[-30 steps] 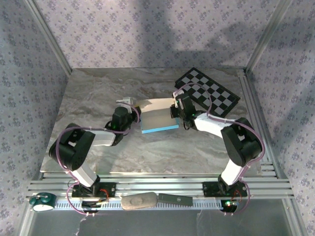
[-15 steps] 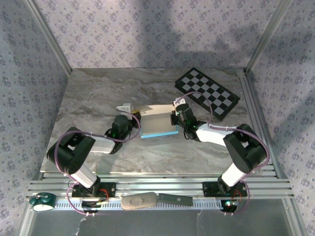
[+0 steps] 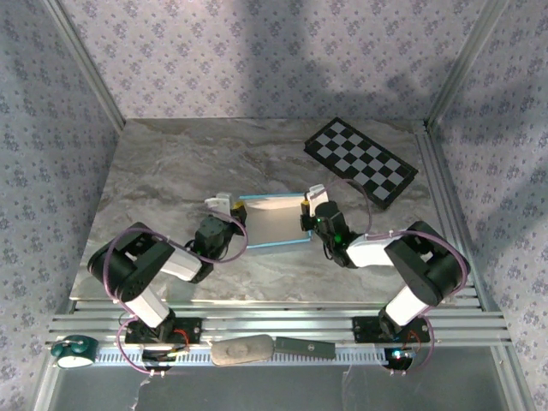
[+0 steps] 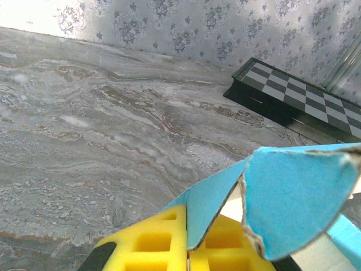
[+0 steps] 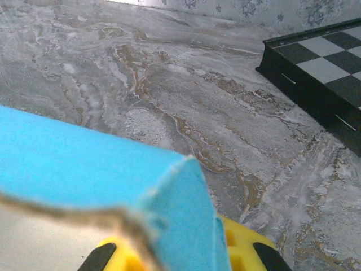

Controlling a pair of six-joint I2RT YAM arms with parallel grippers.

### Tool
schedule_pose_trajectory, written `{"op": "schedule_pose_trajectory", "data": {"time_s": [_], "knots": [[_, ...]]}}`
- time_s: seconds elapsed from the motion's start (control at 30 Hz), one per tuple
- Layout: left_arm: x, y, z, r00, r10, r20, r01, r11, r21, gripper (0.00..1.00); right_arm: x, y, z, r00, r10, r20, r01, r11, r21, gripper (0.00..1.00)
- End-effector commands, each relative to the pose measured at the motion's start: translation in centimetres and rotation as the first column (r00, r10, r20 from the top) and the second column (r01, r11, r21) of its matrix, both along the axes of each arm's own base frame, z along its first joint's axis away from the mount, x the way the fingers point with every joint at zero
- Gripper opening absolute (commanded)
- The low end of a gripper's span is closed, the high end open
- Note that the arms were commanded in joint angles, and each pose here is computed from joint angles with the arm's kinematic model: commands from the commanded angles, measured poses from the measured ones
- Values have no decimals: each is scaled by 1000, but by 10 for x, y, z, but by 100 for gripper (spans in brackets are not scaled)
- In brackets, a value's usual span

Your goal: Fold the paper box

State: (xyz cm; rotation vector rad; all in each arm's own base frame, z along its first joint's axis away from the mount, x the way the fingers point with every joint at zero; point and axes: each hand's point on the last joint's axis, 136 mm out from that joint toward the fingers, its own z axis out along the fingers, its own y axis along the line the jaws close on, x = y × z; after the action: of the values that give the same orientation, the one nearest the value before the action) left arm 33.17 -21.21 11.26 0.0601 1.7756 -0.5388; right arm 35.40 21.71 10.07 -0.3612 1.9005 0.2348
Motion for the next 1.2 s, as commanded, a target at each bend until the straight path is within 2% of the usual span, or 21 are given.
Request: {"op": "schedule_pose_trajectory", "data": {"time_s": [0.0,0.2,0.3,0.5,0.8,0.97,1.07,1.17], "knots": [[-13,-6,-17,999,-32,-28,33,998,47,7,-10,9,-7,998,59,19,-58,998,-25,0],[-20,-4,-27,999,-25,-48,28,998,57,11,-18,8,-15,998,63,29,-61,997,-55,0],[-24,-3,-32,997,-27,-69,30,998,52,19,-21,5,-17,998,56,37,-54,996,-64,0],[-32,-5,-32,992,-59,-116,62,998,23,28,-25,4,-20,997,58,51,-53,994,-97,0],[-51,-1,-13,976,-99,-192,91,995,-49,37,-26,1,-17,996,35,77,-27,994,-104,0],[-71,4,-12,952,-133,-274,105,988,-117,40,-25,2,-18,996,28,82,-19,995,-102,0],[-82,18,-15,914,-84,-396,11,983,-181,49,-25,3,-20,996,29,79,-21,994,-106,0],[-93,29,-1,855,-42,-517,-113,957,-266,48,-25,3,-19,996,31,82,-22,994,-105,0]]}}
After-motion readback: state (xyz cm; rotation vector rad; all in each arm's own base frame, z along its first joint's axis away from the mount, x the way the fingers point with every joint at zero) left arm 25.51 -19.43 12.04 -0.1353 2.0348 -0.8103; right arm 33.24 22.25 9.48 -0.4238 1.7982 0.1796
